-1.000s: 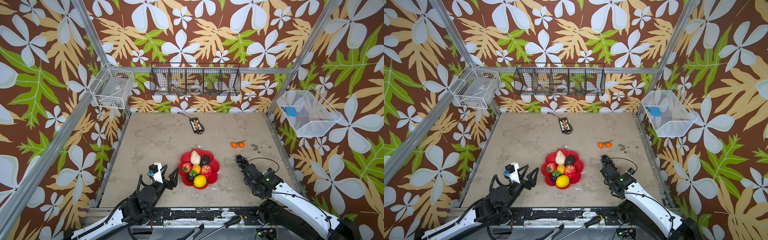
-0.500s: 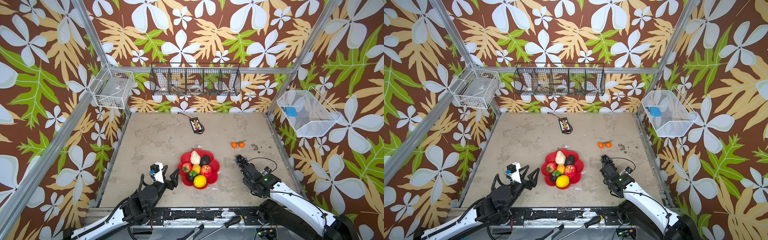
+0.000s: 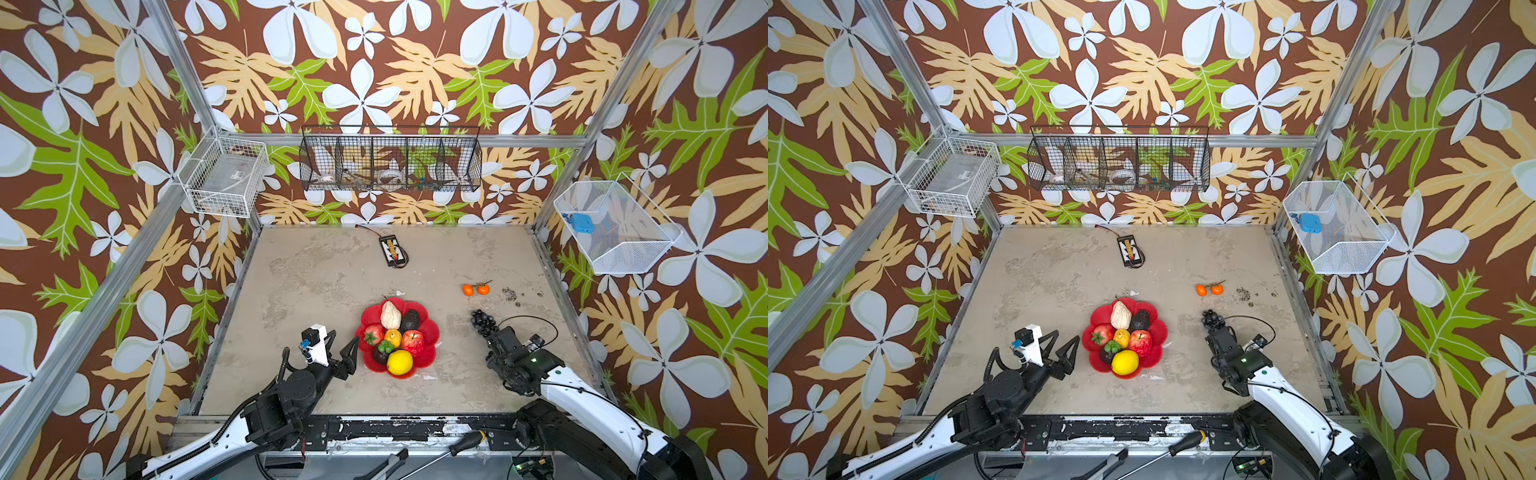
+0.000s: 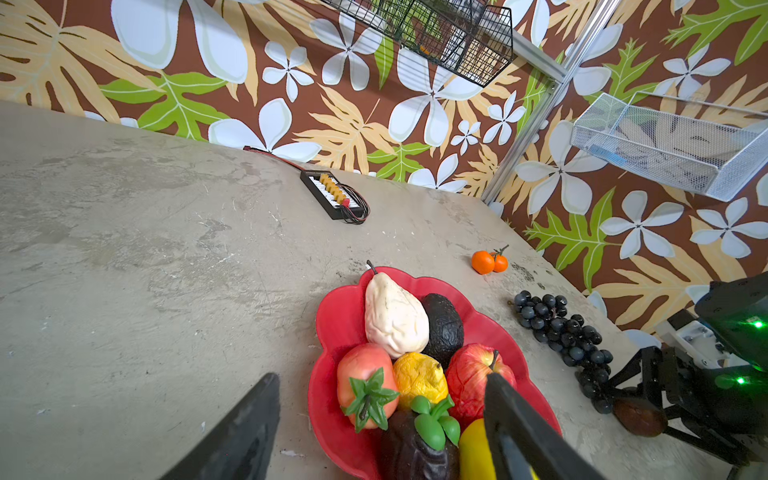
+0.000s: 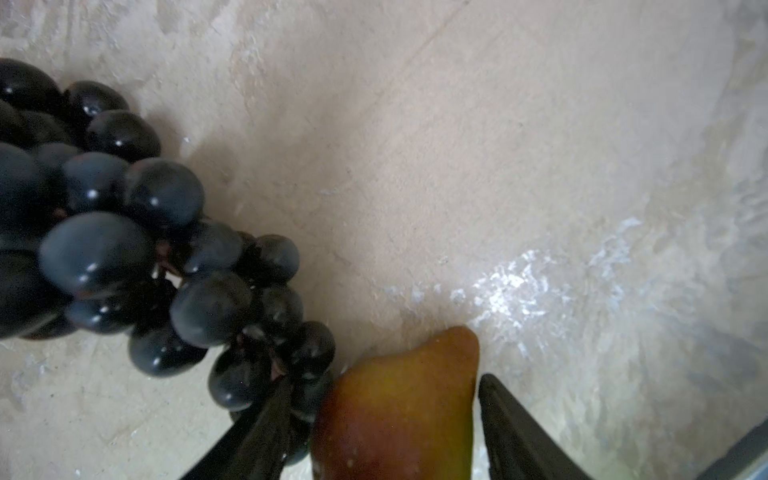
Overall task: Place and organize the fake fruits in the fruit bowl
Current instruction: 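Lower the right gripper and grasp the red-green pear, then lift the pear and carry it over the bowl with the right gripper, then move the left gripper to the pear held by the right and grasp it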
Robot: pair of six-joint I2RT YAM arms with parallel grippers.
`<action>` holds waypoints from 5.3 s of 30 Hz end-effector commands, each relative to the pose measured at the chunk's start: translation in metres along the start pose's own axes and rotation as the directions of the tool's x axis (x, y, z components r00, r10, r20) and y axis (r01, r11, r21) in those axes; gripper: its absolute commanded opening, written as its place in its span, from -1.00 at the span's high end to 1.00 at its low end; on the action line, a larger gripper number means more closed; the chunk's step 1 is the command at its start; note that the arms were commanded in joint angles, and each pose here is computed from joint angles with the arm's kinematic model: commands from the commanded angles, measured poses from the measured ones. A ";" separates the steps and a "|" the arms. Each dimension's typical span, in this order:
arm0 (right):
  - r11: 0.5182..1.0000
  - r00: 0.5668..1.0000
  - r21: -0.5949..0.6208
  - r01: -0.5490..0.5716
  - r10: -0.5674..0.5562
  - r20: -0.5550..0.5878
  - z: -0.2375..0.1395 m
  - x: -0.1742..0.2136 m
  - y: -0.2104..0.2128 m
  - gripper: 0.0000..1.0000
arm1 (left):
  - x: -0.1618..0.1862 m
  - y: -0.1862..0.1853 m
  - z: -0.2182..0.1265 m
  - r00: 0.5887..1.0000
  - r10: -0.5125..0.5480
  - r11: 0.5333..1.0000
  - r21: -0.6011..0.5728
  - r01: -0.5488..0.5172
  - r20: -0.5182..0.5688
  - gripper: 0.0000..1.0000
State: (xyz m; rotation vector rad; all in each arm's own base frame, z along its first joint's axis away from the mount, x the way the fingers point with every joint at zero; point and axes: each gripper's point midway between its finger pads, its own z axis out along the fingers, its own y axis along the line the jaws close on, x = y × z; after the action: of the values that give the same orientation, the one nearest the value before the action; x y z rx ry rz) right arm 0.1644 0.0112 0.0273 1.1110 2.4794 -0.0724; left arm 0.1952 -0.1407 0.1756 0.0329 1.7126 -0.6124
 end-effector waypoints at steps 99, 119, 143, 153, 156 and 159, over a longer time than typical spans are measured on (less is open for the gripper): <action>0.173 0.530 -0.521 0.836 -0.504 0.682 -0.175 0.094 0.267 0.02 | 0.003 -0.043 0.017 0.983 -0.102 0.986 0.116 0.120 -0.153 -0.62; -0.047 0.291 -0.324 0.945 -0.332 0.897 -0.189 0.131 0.252 0.01 | 0.002 -0.115 0.045 0.849 -0.152 0.874 0.333 0.355 -0.506 -0.48; 0.006 0.110 -0.114 0.993 -0.326 0.939 -0.188 0.156 0.250 0.01 | 0.024 -0.100 0.057 0.755 -0.225 0.852 0.252 0.460 -0.616 -0.10; -0.004 0.089 -0.095 0.995 -0.325 0.942 -0.190 0.168 0.252 0.00 | 0.028 -0.099 0.059 0.743 -0.236 0.850 0.238 0.471 -0.626 0.06; -0.003 0.079 -0.084 0.996 -0.327 0.942 -0.191 0.171 0.253 0.00 | 0.031 -0.097 0.061 0.736 -0.244 0.853 0.222 0.473 -0.631 0.06; -0.002 0.081 -0.086 0.996 -0.325 0.942 -0.192 0.173 0.253 0.00 | 0.031 -0.097 0.061 0.734 -0.246 0.851 0.222 0.476 -0.633 0.13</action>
State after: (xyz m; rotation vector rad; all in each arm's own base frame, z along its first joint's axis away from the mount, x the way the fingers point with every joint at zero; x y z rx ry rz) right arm 0.1757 0.3442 0.1559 -0.8713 1.5749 0.2306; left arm 0.2083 -0.2557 0.1699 0.1609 2.2257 -1.3126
